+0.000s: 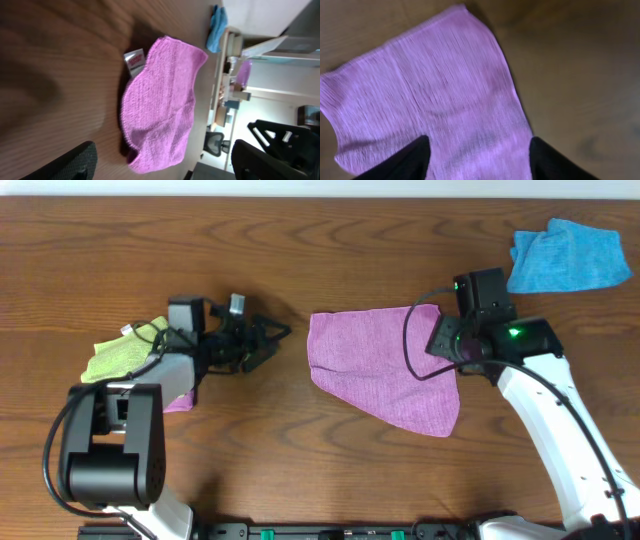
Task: Fold the cloth
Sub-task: 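Stretch the pink cloth between both grippers, pulling apart, then hold the cloth taut and raise both grippers upward together, then carry the held pink cloth forward toward the far table edge with both grippers, then lower the pink cloth's near edge onto the table, dragging it back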
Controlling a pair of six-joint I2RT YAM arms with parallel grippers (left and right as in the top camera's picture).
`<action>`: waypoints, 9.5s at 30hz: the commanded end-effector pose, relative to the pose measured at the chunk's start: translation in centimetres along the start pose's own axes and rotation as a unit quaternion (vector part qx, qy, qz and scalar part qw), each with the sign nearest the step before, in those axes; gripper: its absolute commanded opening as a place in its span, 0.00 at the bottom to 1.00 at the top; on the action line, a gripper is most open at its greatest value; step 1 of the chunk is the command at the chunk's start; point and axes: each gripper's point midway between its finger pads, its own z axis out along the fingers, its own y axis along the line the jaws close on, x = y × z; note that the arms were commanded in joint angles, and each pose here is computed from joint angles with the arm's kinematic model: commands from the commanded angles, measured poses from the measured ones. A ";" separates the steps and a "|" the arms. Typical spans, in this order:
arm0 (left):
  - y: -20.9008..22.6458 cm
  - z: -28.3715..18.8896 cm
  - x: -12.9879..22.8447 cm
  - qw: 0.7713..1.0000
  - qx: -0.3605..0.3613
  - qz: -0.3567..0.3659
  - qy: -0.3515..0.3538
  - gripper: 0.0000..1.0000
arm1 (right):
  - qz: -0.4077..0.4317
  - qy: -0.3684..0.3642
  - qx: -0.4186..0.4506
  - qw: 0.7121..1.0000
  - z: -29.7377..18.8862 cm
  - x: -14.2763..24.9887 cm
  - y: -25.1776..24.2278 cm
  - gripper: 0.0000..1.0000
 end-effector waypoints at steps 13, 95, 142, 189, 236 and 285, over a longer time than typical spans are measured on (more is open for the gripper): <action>-2.5 1.8 -4.1 0.978 -0.182 0.072 -0.079 0.97 | -0.138 0.024 0.030 0.990 9.3 -2.1 -1.0 0.59; -0.2 7.5 -5.0 0.967 -0.195 0.136 -0.094 0.05 | -0.167 -0.046 -0.112 0.978 14.8 -5.5 5.9 0.01; -2.1 5.5 -16.8 0.917 -0.201 0.216 -0.266 0.06 | -0.133 -0.288 -0.132 0.939 12.8 -16.2 12.1 0.01; -6.1 1.8 -15.7 0.911 -0.238 0.215 -0.258 0.96 | -0.071 -0.355 -0.068 0.930 6.2 -19.6 9.5 0.99; -6.4 5.1 -6.9 0.982 -0.137 0.117 -0.052 0.96 | 0.189 -0.030 -0.052 0.980 10.9 -7.4 3.5 0.99; -0.4 13.5 -1.7 0.984 -0.178 0.016 0.015 0.96 | 0.254 0.072 -0.039 0.964 13.3 -0.4 -0.7 0.89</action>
